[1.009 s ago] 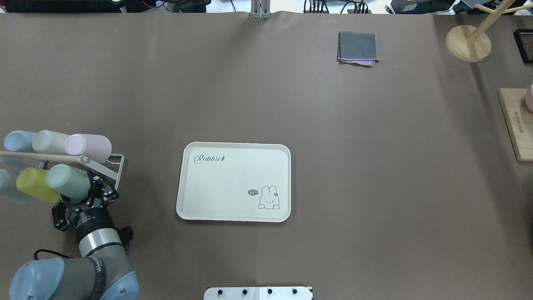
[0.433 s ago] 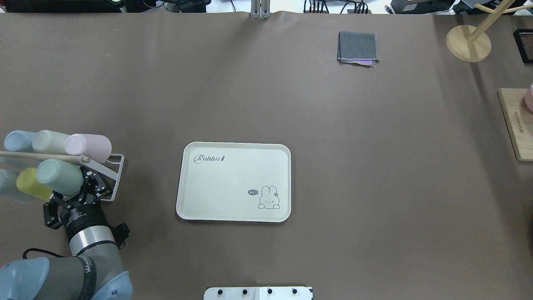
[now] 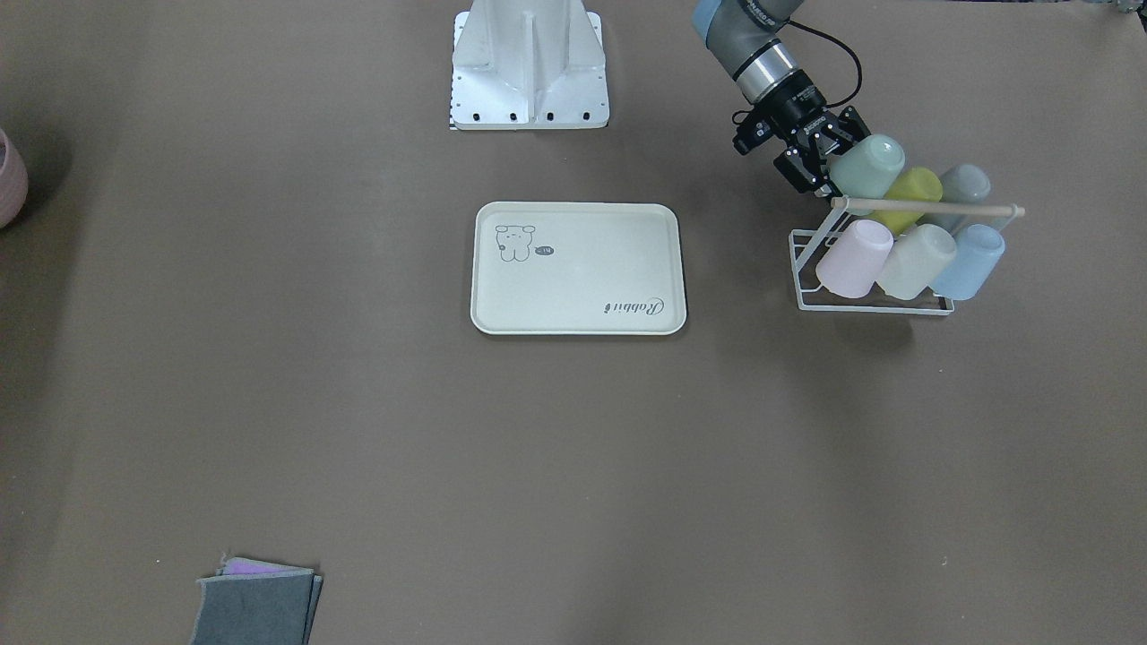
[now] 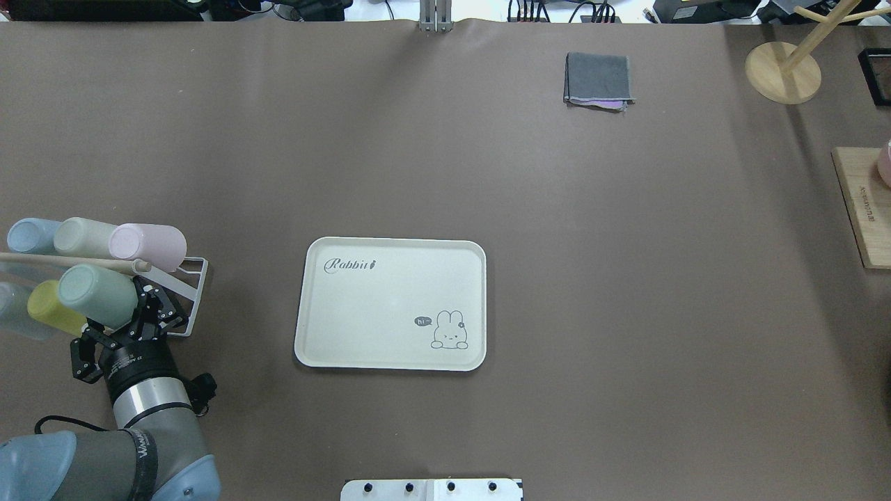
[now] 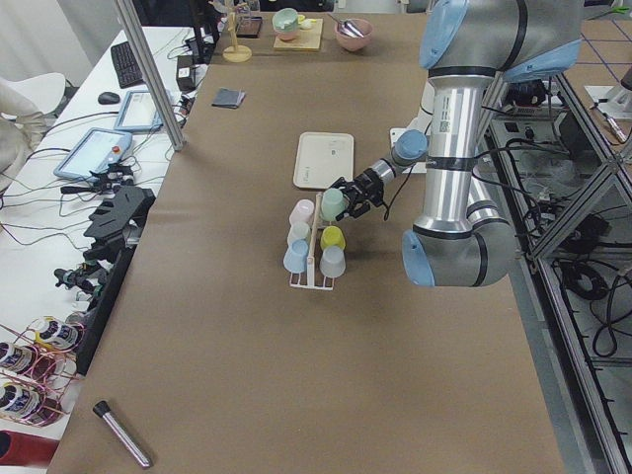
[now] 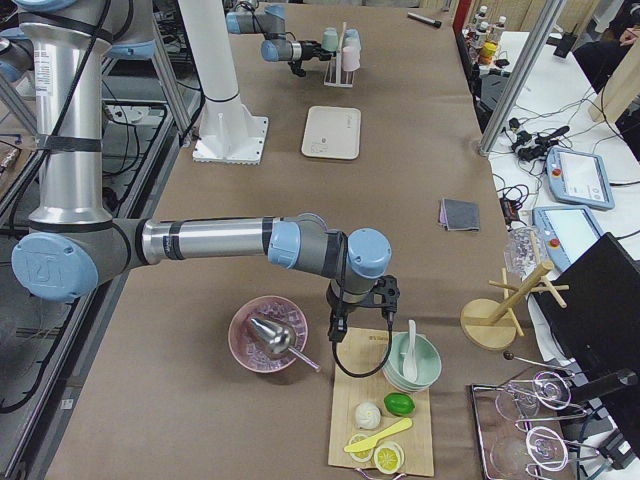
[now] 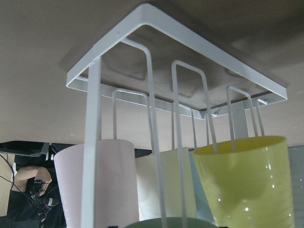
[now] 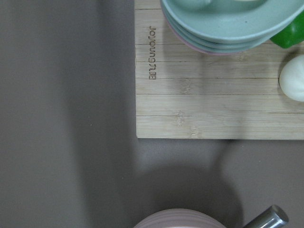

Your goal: Pick up and place green cup on tray

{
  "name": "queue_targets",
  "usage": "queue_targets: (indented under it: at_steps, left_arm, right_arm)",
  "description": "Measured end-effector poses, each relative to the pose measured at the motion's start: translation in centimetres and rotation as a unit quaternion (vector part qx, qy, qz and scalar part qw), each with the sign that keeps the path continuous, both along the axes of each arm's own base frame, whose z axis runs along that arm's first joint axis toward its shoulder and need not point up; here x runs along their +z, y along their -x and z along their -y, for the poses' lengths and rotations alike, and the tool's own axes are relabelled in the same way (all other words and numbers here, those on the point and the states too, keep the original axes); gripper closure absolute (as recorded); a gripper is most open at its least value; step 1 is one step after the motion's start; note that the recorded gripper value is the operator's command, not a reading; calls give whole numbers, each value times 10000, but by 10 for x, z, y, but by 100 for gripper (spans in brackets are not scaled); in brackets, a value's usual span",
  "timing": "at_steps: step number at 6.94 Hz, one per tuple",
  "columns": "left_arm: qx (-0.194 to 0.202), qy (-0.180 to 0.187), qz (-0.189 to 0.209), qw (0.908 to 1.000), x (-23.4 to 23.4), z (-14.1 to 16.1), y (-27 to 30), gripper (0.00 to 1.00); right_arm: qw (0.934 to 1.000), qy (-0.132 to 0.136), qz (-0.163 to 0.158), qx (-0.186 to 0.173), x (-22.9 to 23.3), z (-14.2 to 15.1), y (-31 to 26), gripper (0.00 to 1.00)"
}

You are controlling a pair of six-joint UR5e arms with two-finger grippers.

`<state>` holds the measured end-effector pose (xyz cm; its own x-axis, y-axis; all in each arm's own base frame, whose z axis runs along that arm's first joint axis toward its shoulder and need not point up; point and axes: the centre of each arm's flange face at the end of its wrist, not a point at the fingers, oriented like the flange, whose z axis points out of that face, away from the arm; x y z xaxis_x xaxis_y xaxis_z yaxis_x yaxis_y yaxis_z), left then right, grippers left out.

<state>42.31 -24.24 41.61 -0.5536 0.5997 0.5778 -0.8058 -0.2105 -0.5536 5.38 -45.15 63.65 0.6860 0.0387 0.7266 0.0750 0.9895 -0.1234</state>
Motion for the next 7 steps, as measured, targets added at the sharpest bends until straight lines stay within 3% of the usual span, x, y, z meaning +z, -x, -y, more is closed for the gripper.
queue_targets:
  at_steps: [7]
  left_arm:
    - [44,24,-43,10000,-38,-8,33,27]
  right_arm:
    - [9999,68,119,30,5,-7,0,0]
